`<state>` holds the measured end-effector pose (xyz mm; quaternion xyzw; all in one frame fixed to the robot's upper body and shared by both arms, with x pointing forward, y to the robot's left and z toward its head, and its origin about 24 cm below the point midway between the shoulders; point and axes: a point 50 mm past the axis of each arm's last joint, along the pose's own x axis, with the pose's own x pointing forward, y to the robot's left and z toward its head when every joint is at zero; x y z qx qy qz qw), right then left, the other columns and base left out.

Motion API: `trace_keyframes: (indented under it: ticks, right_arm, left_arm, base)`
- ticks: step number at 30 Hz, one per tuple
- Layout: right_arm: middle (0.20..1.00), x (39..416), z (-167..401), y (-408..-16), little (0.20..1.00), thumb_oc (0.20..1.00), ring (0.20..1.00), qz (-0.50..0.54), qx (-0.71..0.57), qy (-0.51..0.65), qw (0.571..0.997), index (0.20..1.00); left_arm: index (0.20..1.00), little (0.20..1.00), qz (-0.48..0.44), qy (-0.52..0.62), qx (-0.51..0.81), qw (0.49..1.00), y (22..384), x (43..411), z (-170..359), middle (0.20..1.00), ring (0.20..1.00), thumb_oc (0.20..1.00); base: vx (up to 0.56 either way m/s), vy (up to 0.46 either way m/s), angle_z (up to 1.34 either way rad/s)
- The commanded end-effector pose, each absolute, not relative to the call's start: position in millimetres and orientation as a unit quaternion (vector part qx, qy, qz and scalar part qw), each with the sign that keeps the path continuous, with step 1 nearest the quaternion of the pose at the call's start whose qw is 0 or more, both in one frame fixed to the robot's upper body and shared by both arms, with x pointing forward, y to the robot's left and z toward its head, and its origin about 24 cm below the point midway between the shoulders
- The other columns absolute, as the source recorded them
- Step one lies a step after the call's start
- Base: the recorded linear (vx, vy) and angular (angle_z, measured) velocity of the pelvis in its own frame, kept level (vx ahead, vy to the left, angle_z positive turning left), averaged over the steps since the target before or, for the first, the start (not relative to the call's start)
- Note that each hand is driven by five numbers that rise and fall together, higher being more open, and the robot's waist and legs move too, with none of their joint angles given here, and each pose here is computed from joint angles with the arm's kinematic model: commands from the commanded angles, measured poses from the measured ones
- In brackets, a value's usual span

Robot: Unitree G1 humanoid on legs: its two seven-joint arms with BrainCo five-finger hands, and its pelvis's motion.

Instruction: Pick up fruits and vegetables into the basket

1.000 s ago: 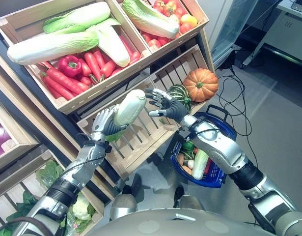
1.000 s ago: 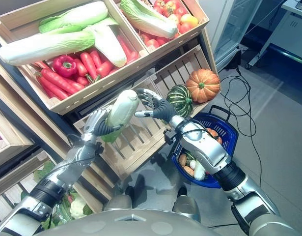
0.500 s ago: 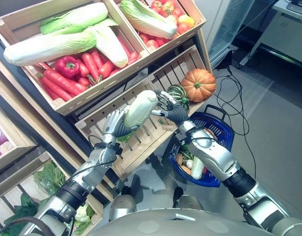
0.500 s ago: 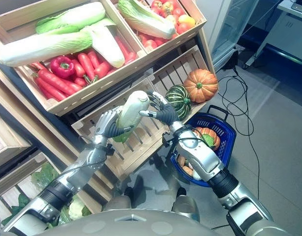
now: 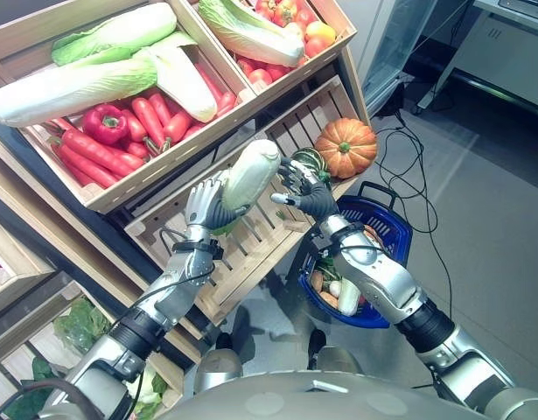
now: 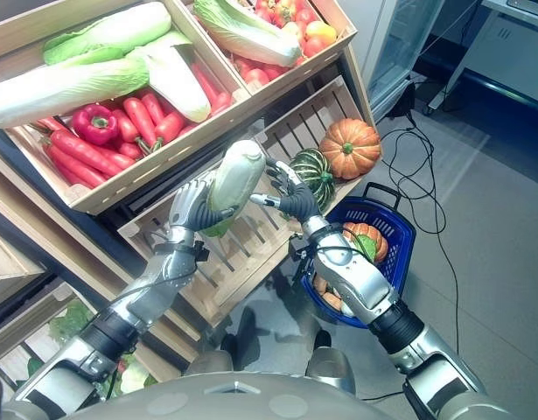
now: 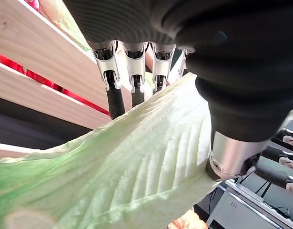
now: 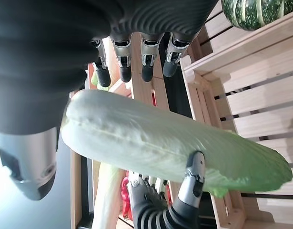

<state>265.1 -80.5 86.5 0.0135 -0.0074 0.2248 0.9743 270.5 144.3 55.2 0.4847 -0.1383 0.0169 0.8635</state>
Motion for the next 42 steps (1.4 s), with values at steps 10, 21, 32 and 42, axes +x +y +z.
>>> trace_keyframes:
  ticks: [10, 21, 32, 42]
  right_arm:
    - [1.0, 259.7, 103.6, -51.1, 1.0, 1.0, 1.0, 0.27, 0.094, -0.027, 0.958, 1.0]
    - [1.0, 260.9, 94.3, -39.0, 1.0, 1.0, 1.0, 0.285, 0.138, 0.009, 0.949, 1.0]
    - [1.0, 256.0, 100.9, -20.1, 1.0, 1.0, 1.0, 0.327, 0.144, 0.017, 0.934, 1.0]
    - [0.2, 258.8, 112.6, -18.3, 0.2, 0.2, 0.2, 0.331, 0.152, -0.022, 0.931, 0.2]
  left_arm:
    - [0.2, 0.2, 0.008, -0.298, 0.491, 0.818, 107.4, 278.7, 106.0, 0.2, 0.2, 0.2]
    - [0.2, 0.2, -0.029, -0.355, 0.516, 0.779, 86.7, 273.0, 109.3, 0.2, 0.2, 0.2]
    - [0.2, 0.2, -0.093, -0.371, 0.541, 0.749, 68.0, 267.8, 102.9, 0.2, 0.2, 0.2]
    - [0.2, 0.2, -0.139, -0.382, 0.574, 0.711, 56.4, 260.2, 93.4, 0.2, 0.2, 0.2]
  base:
    - [0.0, 0.0, 0.0]
    - [0.01, 0.0, 0.0]
    - [0.0, 0.0, 0.0]
    - [0.0, 0.0, 0.0]
